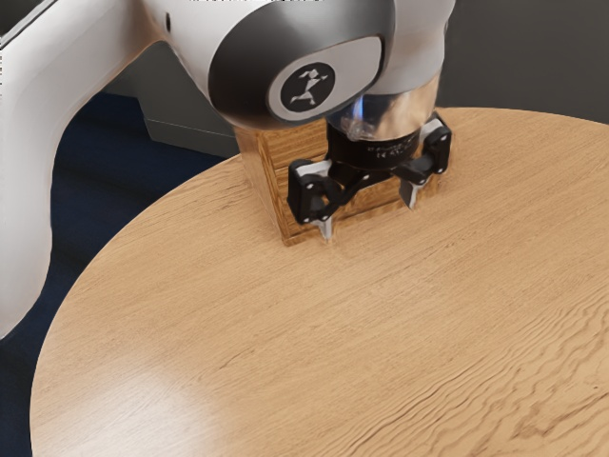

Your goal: Pull the drawer handle with one arm to open the drawer

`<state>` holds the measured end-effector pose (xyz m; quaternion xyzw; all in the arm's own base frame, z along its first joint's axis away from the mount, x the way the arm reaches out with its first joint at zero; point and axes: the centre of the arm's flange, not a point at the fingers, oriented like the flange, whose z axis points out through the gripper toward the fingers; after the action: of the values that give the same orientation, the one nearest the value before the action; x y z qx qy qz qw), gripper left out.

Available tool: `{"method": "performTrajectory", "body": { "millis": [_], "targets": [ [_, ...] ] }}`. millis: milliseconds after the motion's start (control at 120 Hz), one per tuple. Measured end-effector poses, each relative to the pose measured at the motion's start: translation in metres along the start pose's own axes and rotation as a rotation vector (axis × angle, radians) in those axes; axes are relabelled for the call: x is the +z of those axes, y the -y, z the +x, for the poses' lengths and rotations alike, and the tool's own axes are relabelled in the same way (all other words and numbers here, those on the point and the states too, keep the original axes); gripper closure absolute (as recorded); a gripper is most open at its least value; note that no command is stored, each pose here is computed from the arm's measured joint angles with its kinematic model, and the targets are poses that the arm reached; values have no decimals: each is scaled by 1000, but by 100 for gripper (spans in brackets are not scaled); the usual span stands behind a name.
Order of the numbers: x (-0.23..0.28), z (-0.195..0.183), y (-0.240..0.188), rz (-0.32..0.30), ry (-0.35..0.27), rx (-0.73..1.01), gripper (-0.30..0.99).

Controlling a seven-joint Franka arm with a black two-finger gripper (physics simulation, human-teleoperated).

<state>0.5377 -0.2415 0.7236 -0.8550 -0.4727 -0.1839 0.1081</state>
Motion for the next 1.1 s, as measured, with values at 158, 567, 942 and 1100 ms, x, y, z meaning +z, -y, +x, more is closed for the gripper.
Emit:
{"method": "performTrajectory", "body": {
  "millis": [158,567,942,1100],
  "targets": [
    [127,126,-38,17,-80,152,1],
    [231,277,-44,-43,-399,493,0],
    [112,120,-67,11,-243,1050,1],
    [217,213,-76,28,-350,1185,0]
  ]
}}
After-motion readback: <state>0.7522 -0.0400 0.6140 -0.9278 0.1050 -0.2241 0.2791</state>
